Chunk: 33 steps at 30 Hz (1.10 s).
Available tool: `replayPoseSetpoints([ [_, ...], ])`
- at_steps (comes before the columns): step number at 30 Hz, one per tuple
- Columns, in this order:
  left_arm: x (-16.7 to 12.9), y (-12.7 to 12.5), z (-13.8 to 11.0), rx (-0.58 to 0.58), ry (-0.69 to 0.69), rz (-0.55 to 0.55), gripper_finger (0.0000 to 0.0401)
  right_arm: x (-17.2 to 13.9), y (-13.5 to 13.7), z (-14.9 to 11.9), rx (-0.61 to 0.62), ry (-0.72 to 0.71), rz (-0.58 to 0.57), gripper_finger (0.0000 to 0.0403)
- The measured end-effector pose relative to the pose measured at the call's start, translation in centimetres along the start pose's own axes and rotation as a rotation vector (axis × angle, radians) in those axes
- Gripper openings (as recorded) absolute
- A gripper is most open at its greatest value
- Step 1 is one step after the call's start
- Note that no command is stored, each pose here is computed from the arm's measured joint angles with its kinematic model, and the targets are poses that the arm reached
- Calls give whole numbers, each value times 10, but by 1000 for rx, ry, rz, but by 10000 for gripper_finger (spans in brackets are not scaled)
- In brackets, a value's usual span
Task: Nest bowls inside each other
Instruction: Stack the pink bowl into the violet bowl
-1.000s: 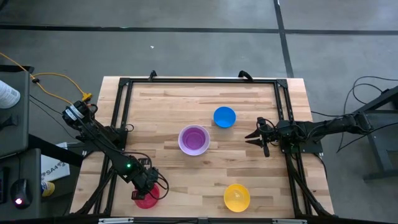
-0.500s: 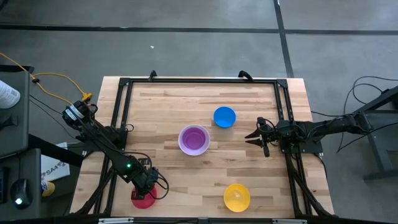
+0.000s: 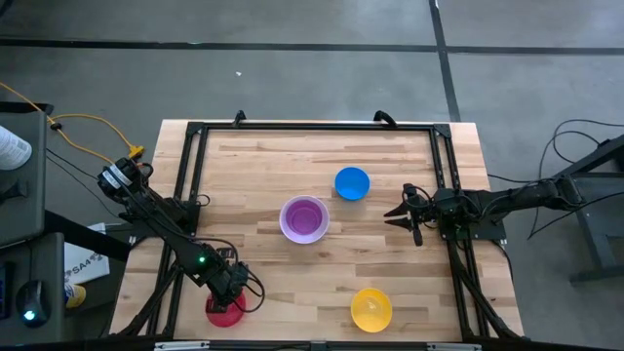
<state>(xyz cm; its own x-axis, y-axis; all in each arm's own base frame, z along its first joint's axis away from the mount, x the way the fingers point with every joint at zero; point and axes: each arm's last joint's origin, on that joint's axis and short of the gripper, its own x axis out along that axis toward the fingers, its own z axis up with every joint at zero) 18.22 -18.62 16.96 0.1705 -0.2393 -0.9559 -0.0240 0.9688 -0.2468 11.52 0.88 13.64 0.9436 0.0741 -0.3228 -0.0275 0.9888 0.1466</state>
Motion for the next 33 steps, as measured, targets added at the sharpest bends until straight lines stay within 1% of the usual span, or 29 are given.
replayPoseSetpoints([
  [13, -1, 0, -1, 0, 34, -18, 1, 0, 0, 0, 0, 0, 0, 84],
  [15, -4, 0, 0, -7, 56, -1, 1, 0, 0, 0, 0, 0, 0, 84],
  [24, -28, 2, 24, 42, 51, 23, 0, 0, 0, 0, 0, 0, 0, 84],
  [33, -38, 26, 51, 45, 42, -1, 0, 0, 0, 0, 0, 0, 1, 84],
])
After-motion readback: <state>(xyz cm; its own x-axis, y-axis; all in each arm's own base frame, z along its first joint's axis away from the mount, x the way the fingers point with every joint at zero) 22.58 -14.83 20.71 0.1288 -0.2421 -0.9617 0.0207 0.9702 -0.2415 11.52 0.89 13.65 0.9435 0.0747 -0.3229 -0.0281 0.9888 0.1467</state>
